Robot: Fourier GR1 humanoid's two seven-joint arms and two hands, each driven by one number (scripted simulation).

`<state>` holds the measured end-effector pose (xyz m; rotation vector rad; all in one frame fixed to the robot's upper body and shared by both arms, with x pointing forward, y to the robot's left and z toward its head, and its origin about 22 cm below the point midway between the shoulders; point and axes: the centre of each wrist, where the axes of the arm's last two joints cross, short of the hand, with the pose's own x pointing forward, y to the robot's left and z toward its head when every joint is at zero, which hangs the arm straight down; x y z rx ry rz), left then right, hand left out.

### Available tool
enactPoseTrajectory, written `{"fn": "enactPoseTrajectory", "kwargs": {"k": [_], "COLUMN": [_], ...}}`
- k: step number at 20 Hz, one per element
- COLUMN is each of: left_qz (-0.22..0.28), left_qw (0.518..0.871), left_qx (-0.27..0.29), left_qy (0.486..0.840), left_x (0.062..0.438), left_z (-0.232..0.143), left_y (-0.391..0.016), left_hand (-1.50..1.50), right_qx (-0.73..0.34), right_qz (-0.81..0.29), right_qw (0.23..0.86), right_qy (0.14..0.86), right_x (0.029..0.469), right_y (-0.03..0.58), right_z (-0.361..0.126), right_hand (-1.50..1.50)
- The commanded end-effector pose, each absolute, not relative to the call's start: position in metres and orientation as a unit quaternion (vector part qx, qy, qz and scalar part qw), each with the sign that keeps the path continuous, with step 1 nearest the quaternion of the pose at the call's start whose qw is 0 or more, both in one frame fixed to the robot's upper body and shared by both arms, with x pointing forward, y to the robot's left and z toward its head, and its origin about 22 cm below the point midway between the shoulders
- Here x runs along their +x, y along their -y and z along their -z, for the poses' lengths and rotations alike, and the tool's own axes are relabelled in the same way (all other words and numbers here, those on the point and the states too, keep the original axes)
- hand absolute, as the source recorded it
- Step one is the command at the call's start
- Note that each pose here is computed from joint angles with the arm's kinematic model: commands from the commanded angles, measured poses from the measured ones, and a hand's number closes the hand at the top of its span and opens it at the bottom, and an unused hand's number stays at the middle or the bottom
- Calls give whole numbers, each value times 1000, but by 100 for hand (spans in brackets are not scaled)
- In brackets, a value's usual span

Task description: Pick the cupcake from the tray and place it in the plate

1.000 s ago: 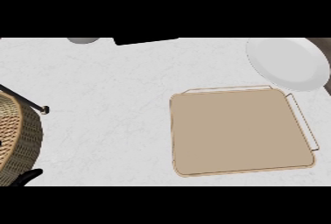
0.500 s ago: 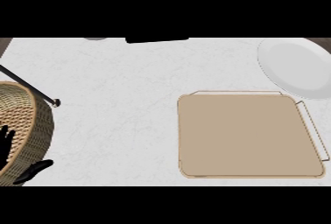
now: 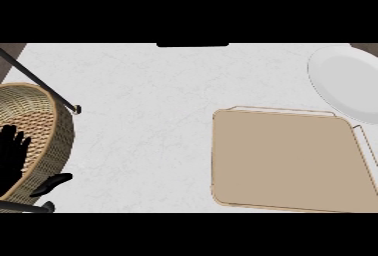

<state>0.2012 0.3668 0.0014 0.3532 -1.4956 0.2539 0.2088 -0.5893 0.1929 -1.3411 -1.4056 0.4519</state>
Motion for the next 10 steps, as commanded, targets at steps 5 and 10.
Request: {"fn": "enactPoseTrajectory", "kwargs": {"k": [5, 10], "left_qz": [51, 56], "left_qw": [717, 708], "left_qx": [67, 63], "left_qy": [692, 702], "left_x": [238, 250], "left_z": [-3, -10], "left_y": [-319, -305], "left_hand": [0, 0], "right_qx": [-542, -513], "right_qz": [-203, -205], "right_qw": [555, 571], "right_qy": [597, 607], "right_x": [232, 262], "right_y": [582, 560], "right_z": [-198, -181], "right_hand": [150, 150]}}
